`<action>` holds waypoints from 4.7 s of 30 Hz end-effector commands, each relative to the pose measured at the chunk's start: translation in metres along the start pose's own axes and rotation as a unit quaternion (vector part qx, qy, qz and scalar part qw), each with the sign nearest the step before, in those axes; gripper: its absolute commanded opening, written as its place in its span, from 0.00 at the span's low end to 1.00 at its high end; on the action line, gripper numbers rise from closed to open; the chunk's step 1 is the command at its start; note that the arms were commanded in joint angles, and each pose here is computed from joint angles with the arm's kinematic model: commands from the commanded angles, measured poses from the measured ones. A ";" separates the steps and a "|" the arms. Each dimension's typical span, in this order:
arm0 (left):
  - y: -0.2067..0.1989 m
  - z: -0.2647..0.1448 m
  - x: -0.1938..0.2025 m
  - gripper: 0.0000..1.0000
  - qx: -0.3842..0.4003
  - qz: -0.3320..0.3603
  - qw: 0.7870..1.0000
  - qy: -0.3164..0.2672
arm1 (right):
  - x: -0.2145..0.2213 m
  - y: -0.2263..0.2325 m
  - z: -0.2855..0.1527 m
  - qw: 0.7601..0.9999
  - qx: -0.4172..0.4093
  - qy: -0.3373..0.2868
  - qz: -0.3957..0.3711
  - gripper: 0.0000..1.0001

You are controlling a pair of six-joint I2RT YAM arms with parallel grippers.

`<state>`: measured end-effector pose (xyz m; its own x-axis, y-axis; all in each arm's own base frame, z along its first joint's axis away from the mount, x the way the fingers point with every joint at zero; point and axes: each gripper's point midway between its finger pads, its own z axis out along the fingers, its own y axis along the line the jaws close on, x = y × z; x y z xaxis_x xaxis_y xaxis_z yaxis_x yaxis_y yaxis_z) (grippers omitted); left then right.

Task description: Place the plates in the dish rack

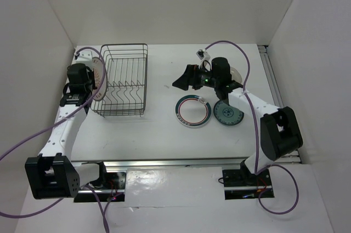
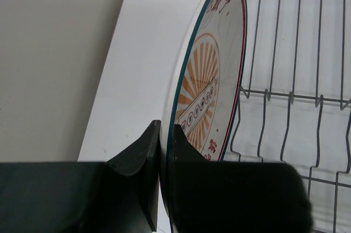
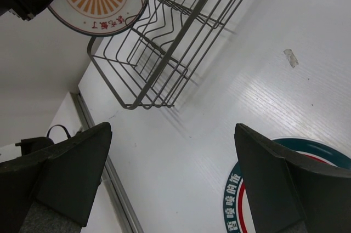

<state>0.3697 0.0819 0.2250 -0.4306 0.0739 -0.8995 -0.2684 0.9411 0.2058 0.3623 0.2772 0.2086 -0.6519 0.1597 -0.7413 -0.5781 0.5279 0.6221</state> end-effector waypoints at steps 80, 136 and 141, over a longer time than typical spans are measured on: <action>-0.188 -0.120 -0.096 1.00 0.544 -0.181 0.819 -0.012 | 0.155 -0.181 -0.227 0.773 0.531 -0.152 0.312 0.90; -0.183 -0.103 -0.090 1.00 0.506 -0.182 0.843 0.002 | 0.096 -0.162 -0.282 0.719 0.553 -0.285 0.311 0.00; -0.195 -0.101 -0.080 1.00 0.534 -0.188 0.823 0.031 | 0.063 -0.137 -0.281 0.748 0.501 -0.325 0.289 0.00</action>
<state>0.3704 -0.1310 0.2882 -0.5367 -0.2777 -0.7968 0.4547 0.7002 -0.5503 0.2530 -0.0194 0.1068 -0.1554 0.8026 -0.5759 0.6470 0.5233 0.5546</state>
